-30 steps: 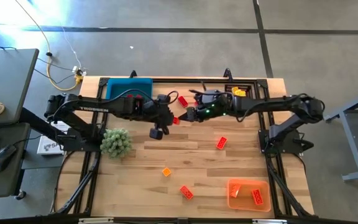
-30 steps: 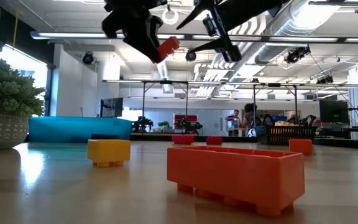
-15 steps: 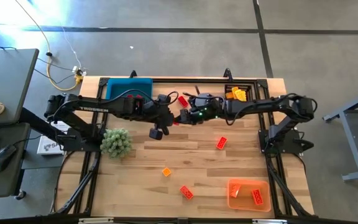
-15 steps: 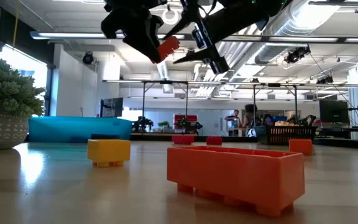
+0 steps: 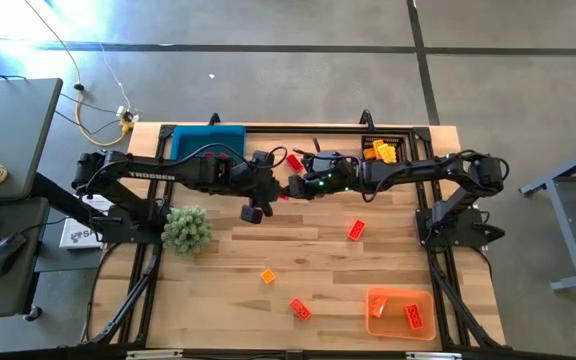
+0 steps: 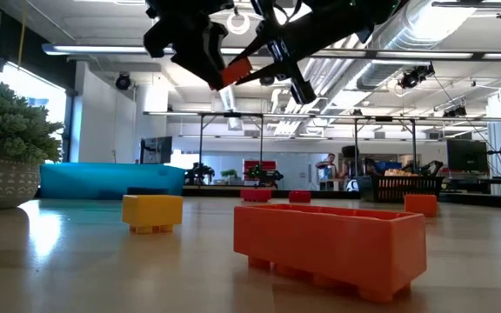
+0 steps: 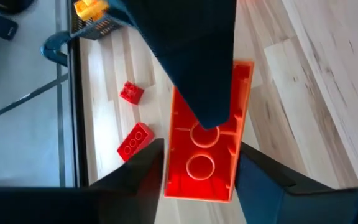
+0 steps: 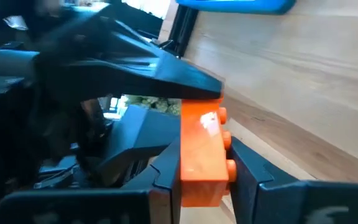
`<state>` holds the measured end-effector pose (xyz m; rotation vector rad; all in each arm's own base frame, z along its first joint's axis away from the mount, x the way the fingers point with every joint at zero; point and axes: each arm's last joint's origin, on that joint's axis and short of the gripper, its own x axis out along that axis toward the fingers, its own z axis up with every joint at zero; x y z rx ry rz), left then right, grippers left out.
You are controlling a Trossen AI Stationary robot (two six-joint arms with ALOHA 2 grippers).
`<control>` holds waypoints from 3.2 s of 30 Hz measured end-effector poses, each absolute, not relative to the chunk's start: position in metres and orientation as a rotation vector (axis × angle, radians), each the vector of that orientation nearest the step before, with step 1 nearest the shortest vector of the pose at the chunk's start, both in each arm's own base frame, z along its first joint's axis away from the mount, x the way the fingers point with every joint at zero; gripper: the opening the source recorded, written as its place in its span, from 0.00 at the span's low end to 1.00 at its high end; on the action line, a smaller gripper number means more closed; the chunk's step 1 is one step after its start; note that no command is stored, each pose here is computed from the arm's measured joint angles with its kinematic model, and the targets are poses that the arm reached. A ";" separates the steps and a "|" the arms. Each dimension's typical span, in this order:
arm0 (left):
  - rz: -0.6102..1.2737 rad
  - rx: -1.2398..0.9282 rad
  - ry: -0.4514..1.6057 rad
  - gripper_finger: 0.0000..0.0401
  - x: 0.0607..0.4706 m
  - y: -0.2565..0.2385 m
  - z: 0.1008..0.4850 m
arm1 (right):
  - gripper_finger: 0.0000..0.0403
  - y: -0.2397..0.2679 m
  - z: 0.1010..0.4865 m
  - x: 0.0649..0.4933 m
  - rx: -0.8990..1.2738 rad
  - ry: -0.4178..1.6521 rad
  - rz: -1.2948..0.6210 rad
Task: Sort & place blocks by color
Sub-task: Put the orange game piece into the orange bin, then put the red game piece into the blue bin
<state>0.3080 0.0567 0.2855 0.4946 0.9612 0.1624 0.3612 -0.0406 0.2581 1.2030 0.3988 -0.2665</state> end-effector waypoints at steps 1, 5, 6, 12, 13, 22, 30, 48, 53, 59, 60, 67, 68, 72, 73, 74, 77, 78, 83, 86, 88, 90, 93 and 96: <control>0.165 0.495 0.955 0.42 0.308 0.057 0.286 | 0.17 -0.041 0.258 0.361 1.203 0.402 -0.268; 0.170 0.491 0.952 0.47 0.308 0.057 0.287 | 0.17 -0.040 0.254 0.360 1.200 0.439 -0.276; 0.172 0.485 0.952 0.47 0.308 0.057 0.287 | 0.17 -0.040 0.254 0.359 1.201 0.451 -0.279; 0.194 0.459 0.959 0.47 0.307 0.057 0.287 | 0.17 -0.027 0.245 0.352 1.212 0.605 -0.291; 0.198 0.462 0.961 0.47 0.307 0.057 0.287 | 0.17 -0.023 0.244 0.350 1.209 0.633 -0.295; 0.202 0.462 0.950 0.48 0.308 0.057 0.287 | 0.17 0.021 0.240 0.335 1.216 0.807 -0.341; 0.219 0.436 0.934 0.48 0.309 0.057 0.288 | 0.17 0.060 0.253 0.311 1.131 0.818 -0.422; 0.434 0.037 0.806 0.48 0.311 0.063 0.292 | 0.18 0.147 0.268 0.208 0.928 1.045 -0.566; 0.505 -0.092 0.717 0.48 0.315 0.067 0.295 | 0.18 0.173 0.267 0.185 0.895 1.127 -0.489; 0.566 -0.206 0.620 0.48 0.318 0.070 0.300 | 0.18 0.196 0.264 0.163 0.843 1.181 -0.418; 0.569 -0.224 0.605 0.48 0.318 0.070 0.301 | 0.18 0.200 0.262 0.161 0.830 1.199 -0.410; 0.579 -0.284 0.546 0.48 0.321 0.070 0.304 | 0.18 0.226 0.245 0.151 0.769 1.274 -0.363; 0.579 -0.284 0.546 0.48 0.321 0.070 0.304 | 0.18 0.230 0.242 0.150 0.766 1.277 -0.353; 0.579 -0.284 0.550 0.48 0.321 0.070 0.304 | 0.18 0.241 0.233 0.148 0.750 1.328 -0.335; 0.579 -0.284 0.551 0.48 0.321 0.070 0.304 | 0.18 0.242 0.230 0.148 0.745 1.352 -0.336; 0.579 -0.284 0.551 0.48 0.321 0.070 0.304 | 0.18 0.243 0.229 0.148 0.742 1.374 -0.337; 0.579 -0.284 0.552 0.48 0.321 0.070 0.304 | 0.19 0.245 0.224 0.148 0.734 1.404 -0.346; 0.579 -0.284 0.552 0.48 0.321 0.070 0.304 | 0.19 0.245 0.224 0.148 0.734 1.404 -0.347; 0.566 -0.240 0.566 0.48 0.321 0.070 0.304 | 0.29 0.243 0.224 0.151 0.761 1.405 -0.370; 0.552 -0.195 0.579 0.48 0.321 0.070 0.304 | 0.34 0.243 0.224 0.153 0.777 1.431 -0.374; 0.541 -0.159 0.589 0.48 0.321 0.070 0.304 | 0.37 0.242 0.224 0.153 0.795 1.443 -0.387; 0.533 -0.121 0.599 0.48 0.320 0.071 0.304 | 0.40 0.241 0.225 0.155 0.816 1.442 -0.402; 0.534 -0.061 0.612 0.48 0.320 0.071 0.304 | 0.42 0.237 0.227 0.160 0.865 1.412 -0.442; 0.542 0.000 0.630 0.48 0.319 0.073 0.304 | 0.43 0.229 0.232 0.166 0.932 1.341 -0.494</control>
